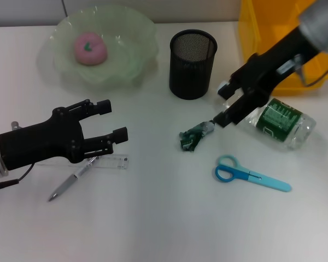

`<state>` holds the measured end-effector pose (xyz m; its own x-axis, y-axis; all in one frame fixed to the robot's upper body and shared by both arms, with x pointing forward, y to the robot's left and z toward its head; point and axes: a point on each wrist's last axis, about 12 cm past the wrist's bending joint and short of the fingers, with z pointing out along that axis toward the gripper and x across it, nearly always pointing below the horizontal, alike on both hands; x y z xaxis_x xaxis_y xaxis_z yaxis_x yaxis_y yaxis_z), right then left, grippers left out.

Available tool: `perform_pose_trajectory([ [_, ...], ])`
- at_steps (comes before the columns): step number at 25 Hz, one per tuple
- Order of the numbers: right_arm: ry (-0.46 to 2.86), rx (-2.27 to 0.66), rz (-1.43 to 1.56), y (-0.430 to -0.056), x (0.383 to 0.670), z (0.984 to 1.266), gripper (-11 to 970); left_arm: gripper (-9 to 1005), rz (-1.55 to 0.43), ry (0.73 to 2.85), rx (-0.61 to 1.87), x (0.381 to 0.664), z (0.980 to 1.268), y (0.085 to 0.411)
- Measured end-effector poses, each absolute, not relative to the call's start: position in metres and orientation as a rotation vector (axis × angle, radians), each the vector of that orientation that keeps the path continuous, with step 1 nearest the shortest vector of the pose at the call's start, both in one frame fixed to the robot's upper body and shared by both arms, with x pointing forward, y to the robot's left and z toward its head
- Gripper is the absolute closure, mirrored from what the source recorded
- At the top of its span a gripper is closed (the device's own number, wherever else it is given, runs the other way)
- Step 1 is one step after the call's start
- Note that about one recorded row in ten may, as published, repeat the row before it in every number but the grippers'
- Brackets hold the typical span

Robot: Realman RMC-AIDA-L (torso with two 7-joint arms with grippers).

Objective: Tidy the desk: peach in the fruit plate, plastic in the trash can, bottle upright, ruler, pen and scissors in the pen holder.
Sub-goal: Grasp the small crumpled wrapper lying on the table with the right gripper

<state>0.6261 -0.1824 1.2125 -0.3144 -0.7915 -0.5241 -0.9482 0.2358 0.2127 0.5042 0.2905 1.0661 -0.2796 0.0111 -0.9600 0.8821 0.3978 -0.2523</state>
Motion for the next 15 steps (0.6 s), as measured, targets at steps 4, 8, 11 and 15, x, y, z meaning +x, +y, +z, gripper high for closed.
perform_pose_trajectory([
  [4, 2.194, -1.784, 0.526, -0.15, 0.624, 1.193, 185, 156, -1.051, 1.625, 0.806, 0.503, 1.065, 0.291],
  [8, 2.17, -1.839, 0.455, -0.137, 0.622, 1.18, 185, 157, -1.052, 1.624, 0.803, 0.503, 1.065, 0.29],
  [11, 2.157, -1.854, 0.412, -0.132, 0.622, 1.166, 185, 157, -1.049, 1.627, 0.797, 0.503, 1.064, 0.291],
  [15, 2.152, -1.843, 0.391, -0.127, 0.624, 1.148, 186, 158, -1.047, 1.632, 0.793, 0.502, 1.064, 0.292],
])
